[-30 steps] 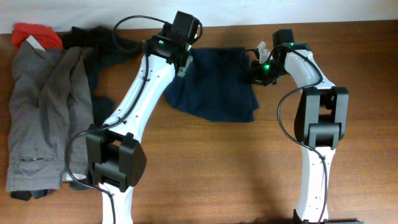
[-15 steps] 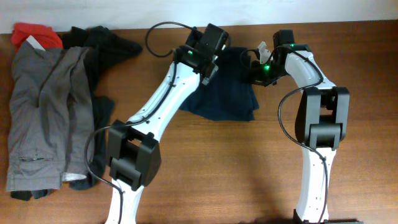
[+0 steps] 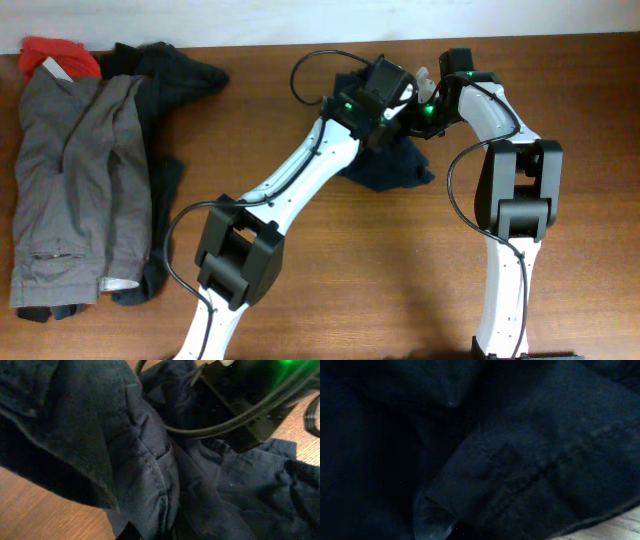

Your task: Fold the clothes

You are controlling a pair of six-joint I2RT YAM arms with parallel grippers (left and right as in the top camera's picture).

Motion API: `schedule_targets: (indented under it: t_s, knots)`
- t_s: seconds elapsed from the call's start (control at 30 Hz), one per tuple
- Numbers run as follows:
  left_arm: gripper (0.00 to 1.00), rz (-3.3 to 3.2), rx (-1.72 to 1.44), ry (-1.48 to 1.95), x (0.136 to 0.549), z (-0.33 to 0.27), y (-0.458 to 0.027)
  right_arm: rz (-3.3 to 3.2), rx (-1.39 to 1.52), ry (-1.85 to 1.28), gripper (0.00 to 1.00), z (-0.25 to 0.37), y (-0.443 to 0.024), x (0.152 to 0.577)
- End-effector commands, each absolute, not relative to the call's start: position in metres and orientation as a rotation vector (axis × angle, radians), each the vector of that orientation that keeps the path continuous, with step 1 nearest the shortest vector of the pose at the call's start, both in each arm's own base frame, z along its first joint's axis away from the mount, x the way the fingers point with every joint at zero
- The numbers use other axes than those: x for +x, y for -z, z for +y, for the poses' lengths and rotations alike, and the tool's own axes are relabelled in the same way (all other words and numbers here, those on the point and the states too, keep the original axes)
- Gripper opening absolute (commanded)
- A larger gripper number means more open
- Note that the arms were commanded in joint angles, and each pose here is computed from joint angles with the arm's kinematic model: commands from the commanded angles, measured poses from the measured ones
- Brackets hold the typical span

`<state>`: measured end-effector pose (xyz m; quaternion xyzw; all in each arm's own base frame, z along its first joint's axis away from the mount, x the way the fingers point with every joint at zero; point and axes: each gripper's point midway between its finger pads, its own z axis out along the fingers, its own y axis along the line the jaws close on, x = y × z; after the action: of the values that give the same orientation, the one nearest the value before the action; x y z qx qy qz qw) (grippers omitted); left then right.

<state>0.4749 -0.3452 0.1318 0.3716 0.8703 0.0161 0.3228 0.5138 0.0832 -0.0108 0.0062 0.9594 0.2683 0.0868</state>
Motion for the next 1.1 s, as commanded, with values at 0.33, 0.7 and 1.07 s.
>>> schedule_targets:
  t_s: [0.33,0.7,1.07]
  knots:
    - [0.00,2.331,0.768,-0.593,0.515,-0.216,-0.195,3.269,0.197,-0.236,0.04,0.002,0.143,0.431]
    - [0.00,2.314,0.855,-0.640,0.510,-0.215,-0.204,3.257,0.275,-0.230,0.04,-0.021,0.144,0.431]
    - [0.00,2.215,0.989,-0.830,0.503,-0.223,-0.216,3.280,0.268,-0.251,0.04,-0.013,0.156,0.424]
